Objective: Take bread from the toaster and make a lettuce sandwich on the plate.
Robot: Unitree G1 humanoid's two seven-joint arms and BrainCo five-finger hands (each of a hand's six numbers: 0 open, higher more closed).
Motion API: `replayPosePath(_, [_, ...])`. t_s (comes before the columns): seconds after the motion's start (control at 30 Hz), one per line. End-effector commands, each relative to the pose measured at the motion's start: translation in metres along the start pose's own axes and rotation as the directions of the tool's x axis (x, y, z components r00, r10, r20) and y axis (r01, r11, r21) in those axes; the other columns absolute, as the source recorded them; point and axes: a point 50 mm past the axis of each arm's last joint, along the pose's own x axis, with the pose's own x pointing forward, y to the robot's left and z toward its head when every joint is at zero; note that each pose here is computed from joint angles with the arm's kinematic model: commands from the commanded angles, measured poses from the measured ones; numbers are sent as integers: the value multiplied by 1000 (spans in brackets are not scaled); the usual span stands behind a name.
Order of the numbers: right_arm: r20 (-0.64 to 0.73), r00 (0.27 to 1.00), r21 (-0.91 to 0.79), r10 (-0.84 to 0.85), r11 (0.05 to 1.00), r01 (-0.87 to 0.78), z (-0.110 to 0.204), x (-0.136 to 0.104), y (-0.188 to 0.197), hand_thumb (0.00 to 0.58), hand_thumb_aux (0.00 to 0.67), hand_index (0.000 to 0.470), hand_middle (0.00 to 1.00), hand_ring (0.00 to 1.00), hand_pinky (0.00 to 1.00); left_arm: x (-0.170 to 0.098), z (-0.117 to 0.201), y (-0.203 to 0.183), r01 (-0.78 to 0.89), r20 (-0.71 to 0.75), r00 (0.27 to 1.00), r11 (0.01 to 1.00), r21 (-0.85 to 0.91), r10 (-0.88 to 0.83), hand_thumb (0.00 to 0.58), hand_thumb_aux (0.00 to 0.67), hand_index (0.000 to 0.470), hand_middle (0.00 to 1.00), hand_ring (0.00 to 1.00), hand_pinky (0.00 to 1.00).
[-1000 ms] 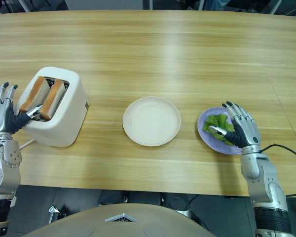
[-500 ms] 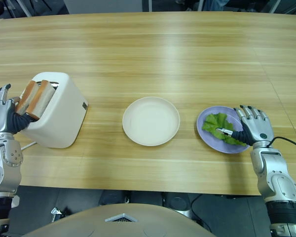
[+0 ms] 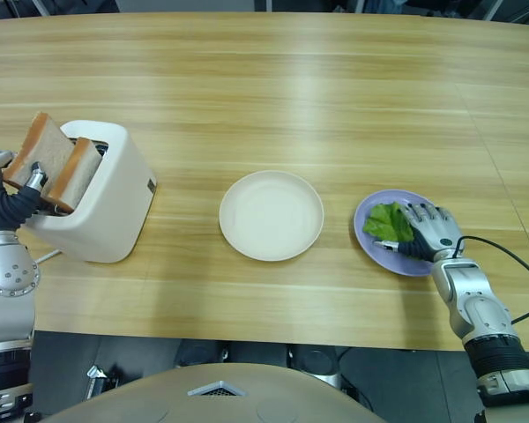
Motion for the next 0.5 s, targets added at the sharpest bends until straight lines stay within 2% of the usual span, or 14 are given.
replayPosePath(0.03, [19, 998, -32, 66, 997, -65, 2, 2, 5, 377, 273, 188, 0, 0, 0, 7, 10, 6, -31, 50, 998, 997, -66, 34, 580, 670, 460, 1000, 1000, 1000])
replayPosePath(0.1, [18, 997, -38, 72, 997, -71, 2, 3, 6, 494, 413, 283, 0, 0, 0, 10, 13, 10, -45, 63, 997, 995, -88, 50, 580, 670, 460, 1000, 1000, 1000])
replayPosePath(0.13, [17, 997, -38, 71, 997, -70, 2, 3, 5, 572, 591, 406, 0, 0, 0, 12, 15, 12, -51, 72, 996, 994, -95, 58, 580, 670, 460, 1000, 1000, 1000])
replayPosePath(0.17, [15, 997, -40, 69, 997, -69, 2, 3, 5, 580, 670, 460, 0, 0, 0, 14, 17, 14, -56, 82, 995, 994, -98, 64, 580, 670, 460, 1000, 1000, 1000])
replayPosePath(0.37, [8, 1000, -10, 19, 1000, -19, 1, 6, -2, 580, 670, 460, 0, 0, 0, 25, 38, 23, -107, 160, 979, 985, -133, 128, 580, 670, 460, 1000, 1000, 1000])
replayPosePath(0.5, [10, 999, 28, -51, 998, 51, 2, 8, -12, 580, 670, 460, 0, 0, 0, 32, 66, 37, -179, 259, 940, 966, -188, 224, 580, 670, 460, 1000, 1000, 1000])
